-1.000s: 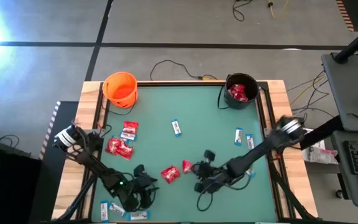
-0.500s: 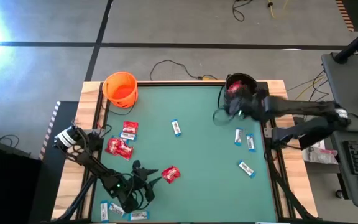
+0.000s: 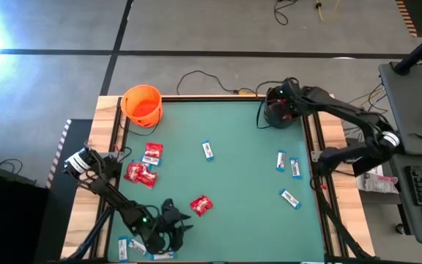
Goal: Sort candy by brand, put in halloween buckets
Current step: Put the red candy into the black bucket
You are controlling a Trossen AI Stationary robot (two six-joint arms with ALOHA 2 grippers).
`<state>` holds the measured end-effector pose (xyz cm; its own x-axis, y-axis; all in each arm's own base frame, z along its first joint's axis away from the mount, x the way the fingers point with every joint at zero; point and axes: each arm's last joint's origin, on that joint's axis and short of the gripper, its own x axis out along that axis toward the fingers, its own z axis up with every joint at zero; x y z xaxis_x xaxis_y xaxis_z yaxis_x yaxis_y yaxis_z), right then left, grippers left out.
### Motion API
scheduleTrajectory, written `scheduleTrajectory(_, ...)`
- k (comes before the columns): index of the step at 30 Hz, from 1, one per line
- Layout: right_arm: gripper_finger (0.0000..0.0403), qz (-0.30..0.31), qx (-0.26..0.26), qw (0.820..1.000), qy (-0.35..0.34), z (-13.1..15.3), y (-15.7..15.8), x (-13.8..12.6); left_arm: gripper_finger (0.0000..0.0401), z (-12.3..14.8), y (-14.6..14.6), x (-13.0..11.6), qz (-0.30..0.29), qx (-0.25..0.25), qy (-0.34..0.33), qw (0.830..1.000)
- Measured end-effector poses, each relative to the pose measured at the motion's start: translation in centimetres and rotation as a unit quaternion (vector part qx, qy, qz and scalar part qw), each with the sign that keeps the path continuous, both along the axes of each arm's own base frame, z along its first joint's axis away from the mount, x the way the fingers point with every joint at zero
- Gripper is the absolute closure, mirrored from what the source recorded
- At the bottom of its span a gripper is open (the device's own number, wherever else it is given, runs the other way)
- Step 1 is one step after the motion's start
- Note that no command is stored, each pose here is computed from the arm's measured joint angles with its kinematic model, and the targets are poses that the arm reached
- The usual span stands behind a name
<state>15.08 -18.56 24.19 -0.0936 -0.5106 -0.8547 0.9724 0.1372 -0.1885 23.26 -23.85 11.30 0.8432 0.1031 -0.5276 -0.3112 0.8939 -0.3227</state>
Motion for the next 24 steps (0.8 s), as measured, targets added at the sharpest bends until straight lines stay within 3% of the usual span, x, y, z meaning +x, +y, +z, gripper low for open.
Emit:
scheduleTrajectory(7, 0.0379, -0.028, 0.045, 0.998, -0.026, -2.0, -2.1, 0.6, 0.0246, 0.9, -0.5, 0.6, 0.0, 0.024, -0.018, 1.0)
scheduleTrajectory(10, 0.036, -0.027, 0.049, 0.998, -0.023, -2.5, -2.5, 0.9, 0.0246, 0.9, -0.5, 0.6, -0.004, 0.032, -0.017, 0.999)
scheduleTrajectory(15, 0.0287, -0.025, 0.047, 0.998, -0.019, -2.4, -2.4, 0.9, 0.0246, 1.4, -0.5, 0.5, -0.019, 0.022, -0.009, 1.0)
scheduleTrajectory(20, 0.0203, 0.011, 0.006, 0.999, -0.044, 0.4, -0.8, 0.3, 0.0246, 1.7, -0.3, 0.2, -0.038, 0.031, 0.013, 0.999)
scheduleTrajectory(24, 0.0151, 0.074, -0.017, 0.995, -0.072, 3.1, 2.1, 0.0, 0.0246, 1.3, 0.6, 0.5, 0.007, -0.002, 0.026, 1.0)
